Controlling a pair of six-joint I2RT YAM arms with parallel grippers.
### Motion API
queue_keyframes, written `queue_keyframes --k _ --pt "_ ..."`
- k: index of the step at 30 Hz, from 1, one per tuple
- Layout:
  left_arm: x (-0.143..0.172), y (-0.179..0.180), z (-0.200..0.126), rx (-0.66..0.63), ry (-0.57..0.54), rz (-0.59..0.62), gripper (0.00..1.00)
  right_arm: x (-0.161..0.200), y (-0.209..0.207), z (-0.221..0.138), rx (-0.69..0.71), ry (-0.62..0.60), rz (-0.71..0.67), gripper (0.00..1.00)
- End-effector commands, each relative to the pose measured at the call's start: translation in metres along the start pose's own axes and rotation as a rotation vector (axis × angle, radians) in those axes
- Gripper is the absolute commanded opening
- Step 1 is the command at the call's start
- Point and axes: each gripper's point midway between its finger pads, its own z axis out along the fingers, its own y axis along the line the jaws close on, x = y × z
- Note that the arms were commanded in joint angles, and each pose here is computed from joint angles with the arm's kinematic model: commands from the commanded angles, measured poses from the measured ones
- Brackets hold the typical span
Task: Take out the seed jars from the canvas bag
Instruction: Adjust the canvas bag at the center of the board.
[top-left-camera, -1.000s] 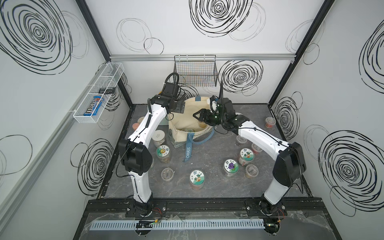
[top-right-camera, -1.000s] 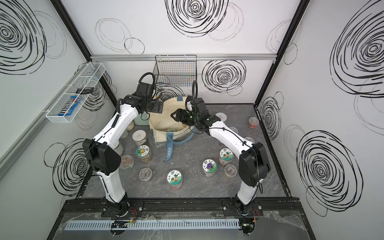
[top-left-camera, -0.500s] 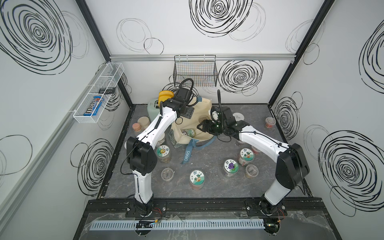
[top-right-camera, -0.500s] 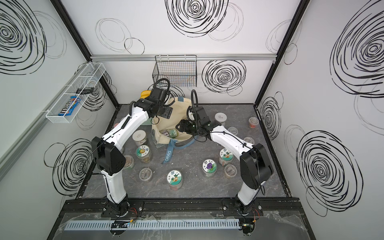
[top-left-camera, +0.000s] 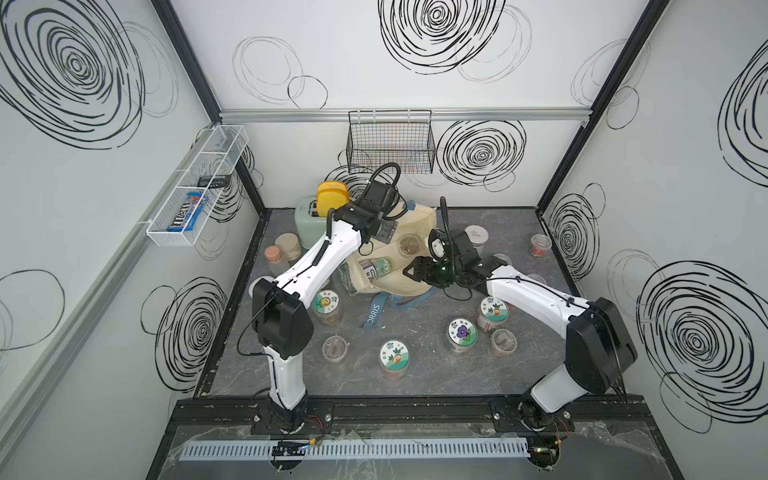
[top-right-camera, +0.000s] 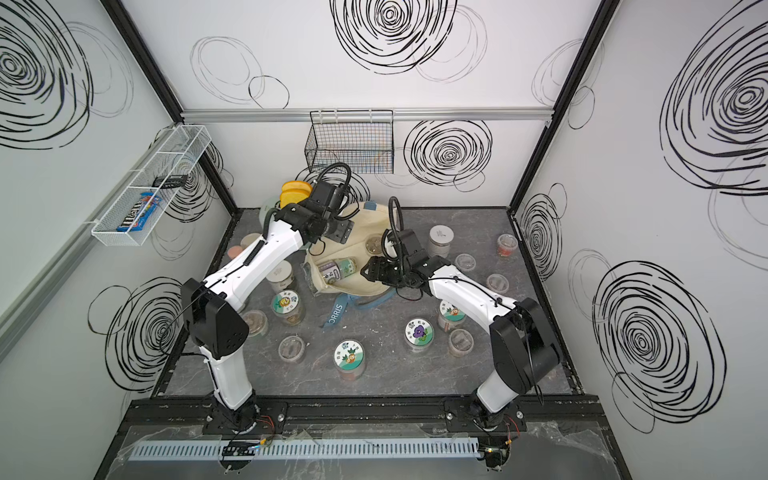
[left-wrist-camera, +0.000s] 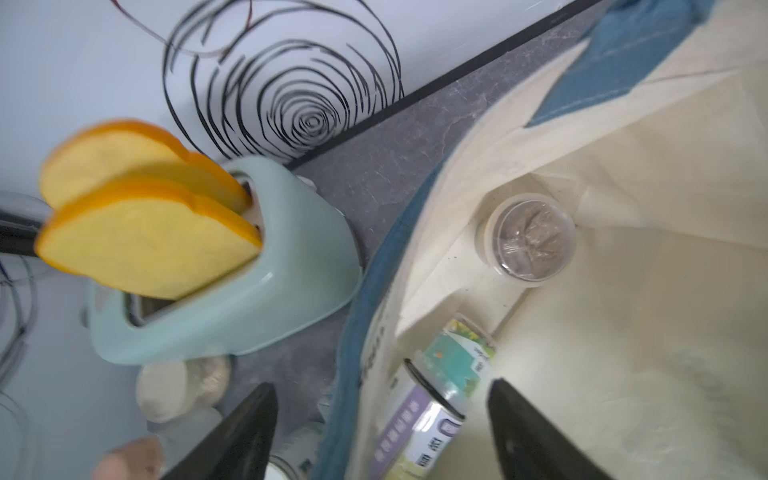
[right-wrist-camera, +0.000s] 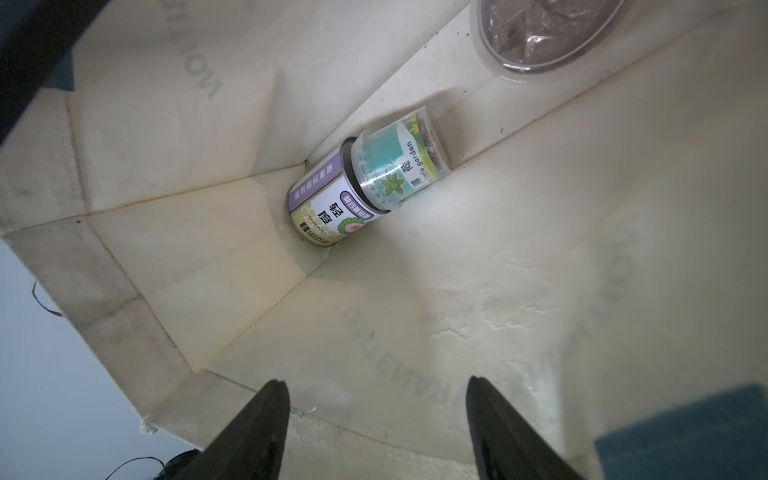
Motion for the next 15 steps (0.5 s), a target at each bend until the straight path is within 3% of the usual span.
queue_keyframes --k 1,7,9,15 --pt "-0.004 -0.004 -0.01 0.01 -0.043 -0.013 0.38 0.001 -0.003 -0.013 0.024 -0.018 -0.012 0.72" --pt "-0.003 -0.039 -0.042 0.112 -0.1 -0.034 0.05 -0.011 -0.01 -0.023 0.056 -0.095 -0.041 0.72" --pt "0.003 -0.047 -0.044 0.131 -0.09 -0.038 0.0 -0.019 -0.008 -0.026 0.061 -0.131 -0.069 0.72" --pt "0.014 -0.066 -0.053 0.204 -0.064 -0.061 0.0 -0.046 0.01 -0.03 0.01 -0.261 -0.167 0.72"
